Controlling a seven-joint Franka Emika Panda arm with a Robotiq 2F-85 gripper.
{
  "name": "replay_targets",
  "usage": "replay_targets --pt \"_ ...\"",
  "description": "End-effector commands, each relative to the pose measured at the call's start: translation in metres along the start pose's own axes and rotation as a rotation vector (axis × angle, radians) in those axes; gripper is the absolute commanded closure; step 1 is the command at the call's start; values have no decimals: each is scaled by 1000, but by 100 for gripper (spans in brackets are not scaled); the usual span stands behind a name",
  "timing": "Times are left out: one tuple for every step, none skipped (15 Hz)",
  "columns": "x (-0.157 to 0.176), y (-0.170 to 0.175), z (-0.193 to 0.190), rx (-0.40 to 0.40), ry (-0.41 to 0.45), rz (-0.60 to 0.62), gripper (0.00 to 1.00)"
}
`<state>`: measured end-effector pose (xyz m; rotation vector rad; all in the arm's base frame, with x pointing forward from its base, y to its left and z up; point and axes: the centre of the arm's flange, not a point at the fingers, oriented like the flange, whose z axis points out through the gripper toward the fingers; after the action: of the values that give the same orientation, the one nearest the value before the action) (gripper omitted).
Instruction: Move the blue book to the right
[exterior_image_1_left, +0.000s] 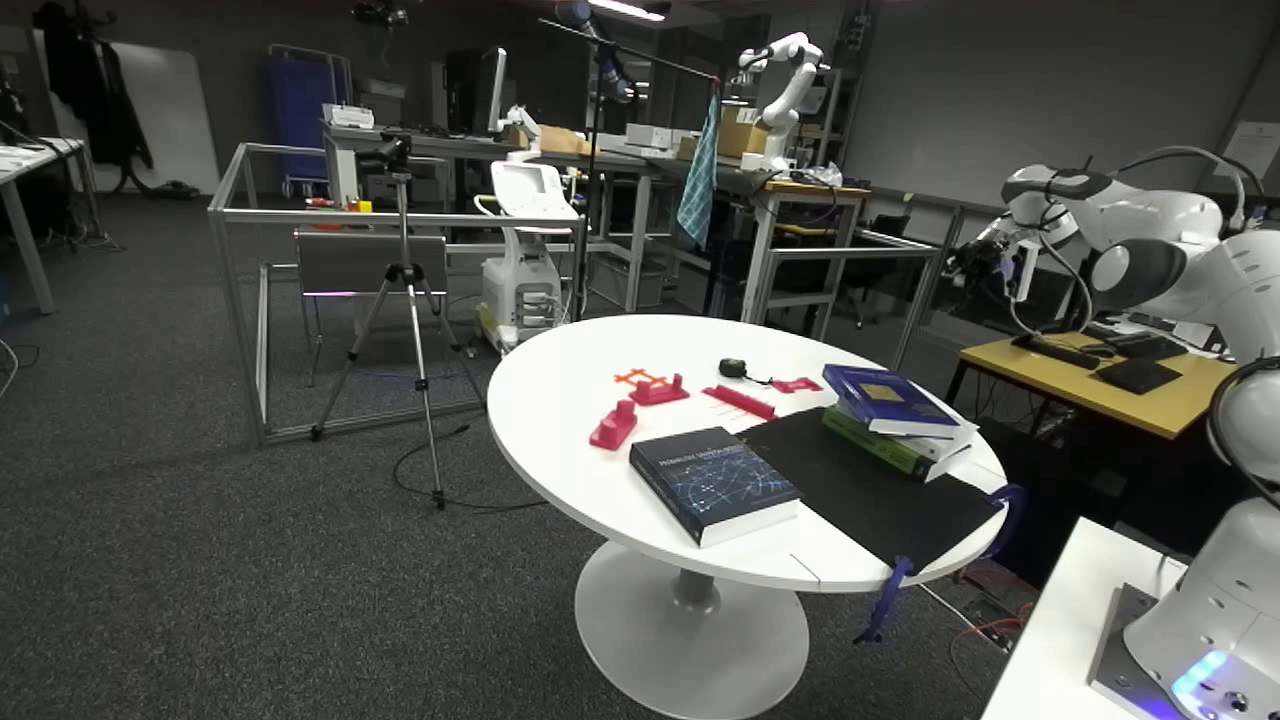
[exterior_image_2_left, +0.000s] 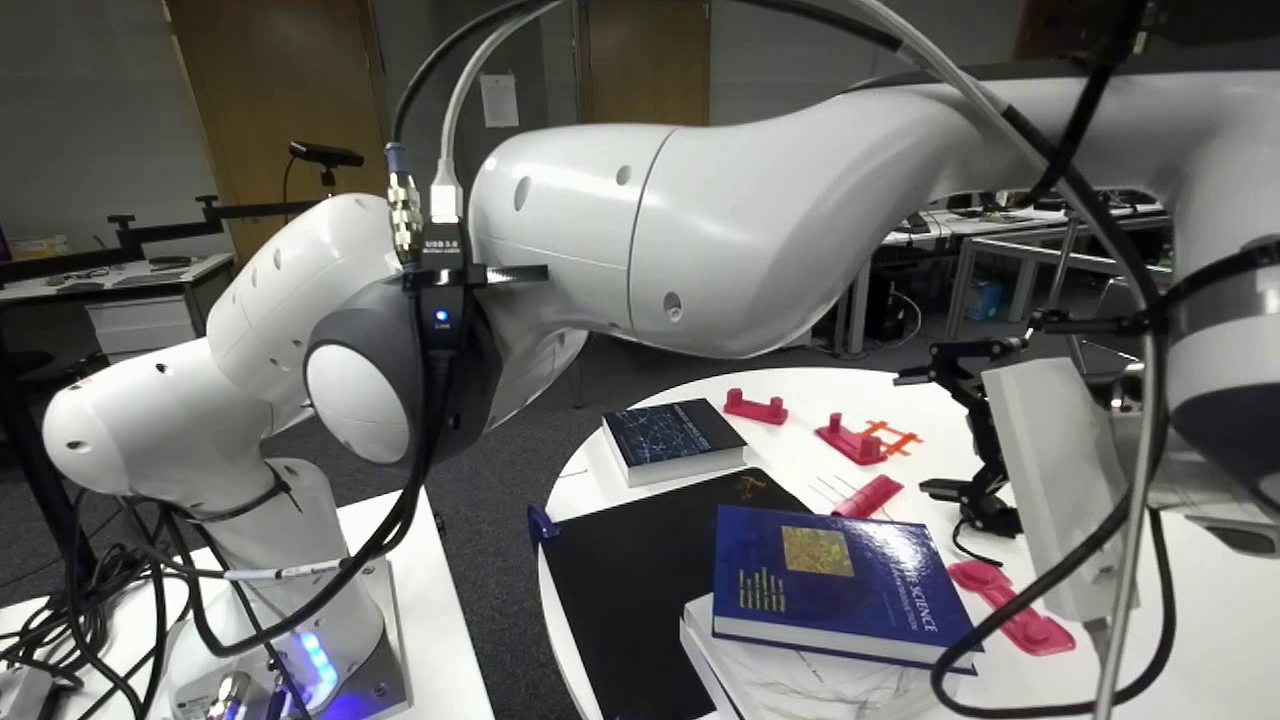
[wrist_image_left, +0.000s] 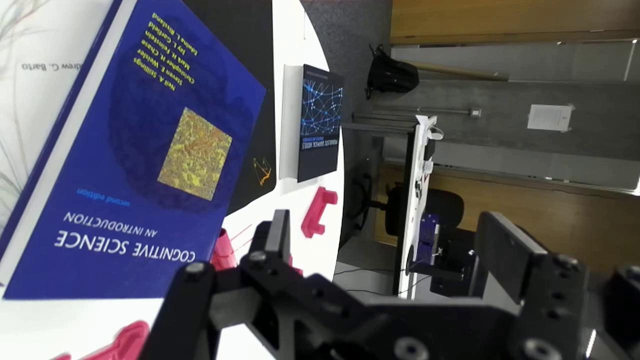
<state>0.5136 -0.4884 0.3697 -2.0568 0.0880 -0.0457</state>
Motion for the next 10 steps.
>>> replay_targets --pt "5 -46 -9 -95 81 -5 0" --pt "4 -60 -9 -122 114 -9 0" --pt "3 -74 -9 -160 146 -4 0" --pt "4 -86 -11 -188 168 -9 0" --pt "5 -100 -12 -219 190 -12 0" --pt "5 -116 -10 -256 205 -28 0" --pt "6 -128 -9 -286 220 -39 0" --pt "8 -142 -6 -320 229 -58 0" --pt "7 -156 -6 -352 239 -70 0" --pt "8 -170 -3 -387 245 -86 0"
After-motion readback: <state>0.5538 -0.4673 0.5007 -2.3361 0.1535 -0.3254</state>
